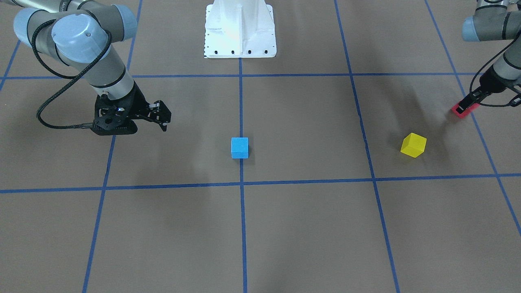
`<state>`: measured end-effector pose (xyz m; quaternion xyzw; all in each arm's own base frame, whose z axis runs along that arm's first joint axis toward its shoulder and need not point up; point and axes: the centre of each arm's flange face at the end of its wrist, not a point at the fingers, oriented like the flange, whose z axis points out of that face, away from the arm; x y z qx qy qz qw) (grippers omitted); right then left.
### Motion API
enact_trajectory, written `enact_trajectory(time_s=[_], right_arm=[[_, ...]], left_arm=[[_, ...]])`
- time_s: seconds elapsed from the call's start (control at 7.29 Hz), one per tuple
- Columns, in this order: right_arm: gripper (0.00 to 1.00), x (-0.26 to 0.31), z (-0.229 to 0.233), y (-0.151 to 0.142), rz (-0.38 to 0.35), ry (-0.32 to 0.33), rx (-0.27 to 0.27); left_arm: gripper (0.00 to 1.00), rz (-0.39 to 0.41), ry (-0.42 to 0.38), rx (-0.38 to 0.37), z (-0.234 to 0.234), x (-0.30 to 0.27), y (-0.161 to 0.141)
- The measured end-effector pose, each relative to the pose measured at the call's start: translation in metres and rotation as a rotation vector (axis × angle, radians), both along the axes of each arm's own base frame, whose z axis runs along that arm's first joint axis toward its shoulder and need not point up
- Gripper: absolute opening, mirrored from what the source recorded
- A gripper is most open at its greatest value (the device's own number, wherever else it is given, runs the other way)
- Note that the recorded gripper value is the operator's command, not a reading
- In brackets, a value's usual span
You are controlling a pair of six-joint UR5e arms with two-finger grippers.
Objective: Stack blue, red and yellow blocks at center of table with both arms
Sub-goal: 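Raise the right gripper off the blue cube while the left grasps the red cube, then carry the red cube with the left gripper over the blue cube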
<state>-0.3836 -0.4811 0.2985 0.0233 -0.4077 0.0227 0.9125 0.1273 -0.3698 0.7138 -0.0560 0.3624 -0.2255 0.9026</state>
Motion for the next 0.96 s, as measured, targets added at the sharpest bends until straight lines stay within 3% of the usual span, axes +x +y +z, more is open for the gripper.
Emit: enact_trajectory(time_s=[0.14, 0.27, 0.41, 0.55, 0.69, 0.96], right_arm=[[1.00, 0.000, 0.000, 0.000, 0.000, 0.000, -0.001], [1.00, 0.000, 0.000, 0.000, 0.001, -0.001, -0.001], [1.00, 0.000, 0.000, 0.000, 0.001, -0.001, -0.001], [1.00, 0.000, 0.000, 0.000, 0.001, 0.000, -0.002], [1.00, 0.000, 0.000, 0.000, 0.001, 0.000, -0.003], [1.00, 0.003, -0.002, -0.001, 0.002, -0.005, -0.003]], left_arm=[[0.68, 0.001, -0.001, -0.004, 0.002, 0.001, -0.001], [0.66, 0.001, -0.002, -0.007, 0.003, 0.002, -0.002], [0.50, 0.001, -0.003, -0.010, 0.005, 0.002, -0.001], [0.07, 0.000, -0.003, -0.011, 0.005, 0.001, -0.002], [0.00, -0.001, -0.002, -0.011, 0.005, 0.001, -0.002], [0.00, 0.014, 0.043, 0.007, -0.019, 0.007, -0.007]])
